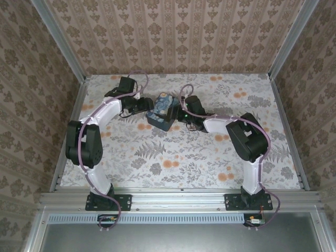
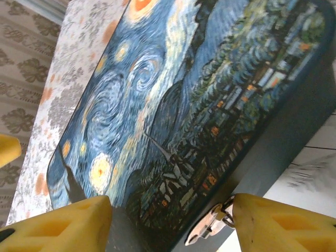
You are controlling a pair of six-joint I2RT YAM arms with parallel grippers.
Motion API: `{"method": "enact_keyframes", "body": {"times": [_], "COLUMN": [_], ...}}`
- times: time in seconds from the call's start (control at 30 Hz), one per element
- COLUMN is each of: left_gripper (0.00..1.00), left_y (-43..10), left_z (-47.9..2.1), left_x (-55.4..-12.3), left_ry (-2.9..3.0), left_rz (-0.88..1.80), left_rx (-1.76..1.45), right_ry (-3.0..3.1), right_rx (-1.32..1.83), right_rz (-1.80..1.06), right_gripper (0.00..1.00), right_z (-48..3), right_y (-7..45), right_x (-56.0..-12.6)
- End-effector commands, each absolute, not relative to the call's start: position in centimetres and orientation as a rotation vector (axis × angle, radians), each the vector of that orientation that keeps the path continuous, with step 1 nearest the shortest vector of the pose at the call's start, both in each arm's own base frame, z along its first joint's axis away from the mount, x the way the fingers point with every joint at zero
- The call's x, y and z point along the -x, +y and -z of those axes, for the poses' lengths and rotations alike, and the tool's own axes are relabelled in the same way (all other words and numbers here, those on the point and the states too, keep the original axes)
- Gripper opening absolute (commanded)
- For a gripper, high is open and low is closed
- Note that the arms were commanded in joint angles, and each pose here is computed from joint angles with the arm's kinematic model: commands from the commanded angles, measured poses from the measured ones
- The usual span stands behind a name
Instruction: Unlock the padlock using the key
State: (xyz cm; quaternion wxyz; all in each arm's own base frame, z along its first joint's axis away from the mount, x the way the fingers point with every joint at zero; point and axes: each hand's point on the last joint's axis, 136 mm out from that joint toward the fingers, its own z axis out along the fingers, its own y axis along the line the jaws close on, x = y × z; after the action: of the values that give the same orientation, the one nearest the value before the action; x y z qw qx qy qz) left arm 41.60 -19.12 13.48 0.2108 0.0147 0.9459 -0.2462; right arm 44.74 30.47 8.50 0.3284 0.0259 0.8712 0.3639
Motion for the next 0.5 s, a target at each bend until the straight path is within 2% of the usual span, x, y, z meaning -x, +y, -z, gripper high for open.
{"method": "enact_keyframes", "body": {"times": [0.0, 0.07, 0.13, 0.2, 0.23, 0.27, 0.47], "left_gripper": [0.61, 0.62, 0.62, 0.68, 0.95, 1.00, 1.00], "left_y": [-16.9, -15.4, -13.6, -11.8, -10.9, -9.9, -1.8], "left_z": [-15.2, -15.3, -15.7, -16.1, -16.3, -16.5, -17.5], "left_x": [-41.7, -42.1, -42.7, -43.1, -43.3, -43.4, -41.8], "left_ry": [2.588, 2.569, 2.527, 2.481, 2.456, 2.436, 2.279], "left_rz": [0.610, 0.581, 0.547, 0.457, 0.390, 0.334, -0.145], "left_rx": [0.023, 0.088, 0.152, 0.191, 0.201, 0.224, 0.344], "right_ry": [2.223, 2.206, 2.193, 2.188, 2.190, 2.198, 2.174], "right_rx": [-0.045, -0.080, -0.089, -0.068, -0.054, -0.044, 0.008], "right_rz": [-1.059, -1.016, -0.973, -0.908, -0.852, -0.793, -0.199], "right_gripper": [0.62, 0.64, 1.00, 1.00, 1.00, 1.00, 1.00], "right_z": [-10.2, -10.5, -11.1, -11.9, -12.3, -12.5, -14.8], "right_y": [33.0, 31.9, 30.2, 28.0, 26.6, 25.1, 11.2], "right_x": [-44.9, -45.0, -45.0, -44.8, -44.5, -44.2, -41.5]}}
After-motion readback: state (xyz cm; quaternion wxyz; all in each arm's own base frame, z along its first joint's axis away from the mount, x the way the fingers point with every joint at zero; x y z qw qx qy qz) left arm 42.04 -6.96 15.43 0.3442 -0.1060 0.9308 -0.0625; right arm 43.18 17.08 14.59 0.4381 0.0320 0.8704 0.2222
